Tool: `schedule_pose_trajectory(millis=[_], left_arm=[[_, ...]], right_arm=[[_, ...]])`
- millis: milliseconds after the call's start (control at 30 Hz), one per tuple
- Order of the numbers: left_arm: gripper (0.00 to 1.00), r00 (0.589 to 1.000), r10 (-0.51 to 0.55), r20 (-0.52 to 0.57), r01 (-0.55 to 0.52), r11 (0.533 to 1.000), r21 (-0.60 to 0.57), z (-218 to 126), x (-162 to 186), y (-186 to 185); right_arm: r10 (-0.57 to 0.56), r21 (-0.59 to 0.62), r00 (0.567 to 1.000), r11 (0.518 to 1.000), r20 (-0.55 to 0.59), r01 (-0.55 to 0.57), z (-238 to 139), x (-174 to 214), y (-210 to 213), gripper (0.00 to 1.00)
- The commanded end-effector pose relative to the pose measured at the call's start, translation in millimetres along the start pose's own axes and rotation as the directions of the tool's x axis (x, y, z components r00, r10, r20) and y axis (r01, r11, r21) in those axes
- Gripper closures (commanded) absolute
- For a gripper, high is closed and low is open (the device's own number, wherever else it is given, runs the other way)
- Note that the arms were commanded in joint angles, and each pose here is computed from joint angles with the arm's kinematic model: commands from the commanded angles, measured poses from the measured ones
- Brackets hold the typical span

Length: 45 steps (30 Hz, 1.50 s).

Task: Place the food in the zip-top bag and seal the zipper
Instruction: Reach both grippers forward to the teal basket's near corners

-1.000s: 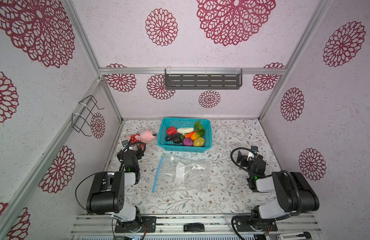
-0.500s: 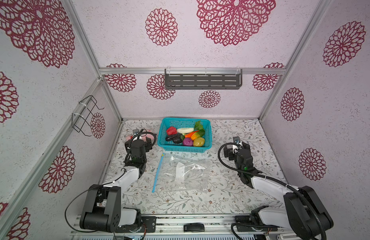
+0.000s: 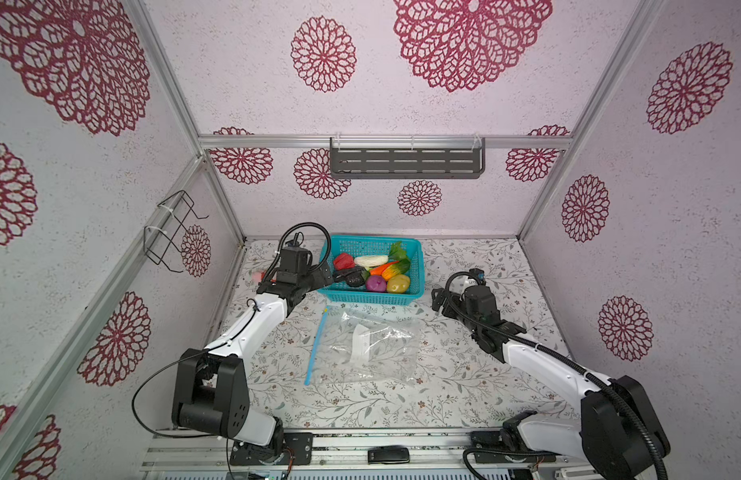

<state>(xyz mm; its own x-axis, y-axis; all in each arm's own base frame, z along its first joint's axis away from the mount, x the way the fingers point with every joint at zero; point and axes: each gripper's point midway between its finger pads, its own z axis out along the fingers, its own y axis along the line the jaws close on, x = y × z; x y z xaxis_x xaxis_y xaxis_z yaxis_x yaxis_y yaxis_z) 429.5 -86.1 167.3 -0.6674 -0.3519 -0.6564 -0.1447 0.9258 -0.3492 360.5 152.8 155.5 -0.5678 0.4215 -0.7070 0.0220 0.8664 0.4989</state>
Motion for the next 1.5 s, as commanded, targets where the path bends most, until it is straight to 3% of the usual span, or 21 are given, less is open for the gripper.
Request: schedule_pose_trajectory(millis=[0, 233, 433, 833, 1167, 1467], left_arm=[[0.02, 0.996, -0.082, -0.037, 0.085, 0.994, 0.070, -6, -6, -17], [0.03, 0.981, -0.155, -0.119, 0.159, 0.987, 0.025, 18, -6, 6], [0.02, 0.972, -0.126, -0.200, 0.132, 0.991, 0.016, 42, -1, 6], [0.02, 0.956, -0.084, -0.280, 0.121, 0.986, 0.116, 72, -4, -25], [0.01, 0.949, -0.026, -0.315, 0.095, 0.974, 0.204, 93, 2, -67], [0.01, 0.958, -0.019, -0.287, 0.094, 0.963, 0.252, 112, -21, -91]], right_arm=[[0.187, -0.100, 0.982, 0.977, -0.037, -0.190, 11, -1, 30, 0.01], [0.137, -0.133, 0.987, 0.980, -0.089, -0.148, 41, 4, 48, 0.01], [0.084, -0.160, 0.991, 0.982, -0.102, -0.100, 63, 7, 58, 0.01], [0.004, -0.240, 0.994, 0.970, -0.106, -0.030, 93, -5, 88, 0.07], [-0.007, -0.223, 0.995, 0.975, -0.100, -0.016, 114, -25, 93, 0.13], [-0.040, -0.206, 0.996, 0.978, -0.074, 0.024, 137, -53, 91, 0.16]])
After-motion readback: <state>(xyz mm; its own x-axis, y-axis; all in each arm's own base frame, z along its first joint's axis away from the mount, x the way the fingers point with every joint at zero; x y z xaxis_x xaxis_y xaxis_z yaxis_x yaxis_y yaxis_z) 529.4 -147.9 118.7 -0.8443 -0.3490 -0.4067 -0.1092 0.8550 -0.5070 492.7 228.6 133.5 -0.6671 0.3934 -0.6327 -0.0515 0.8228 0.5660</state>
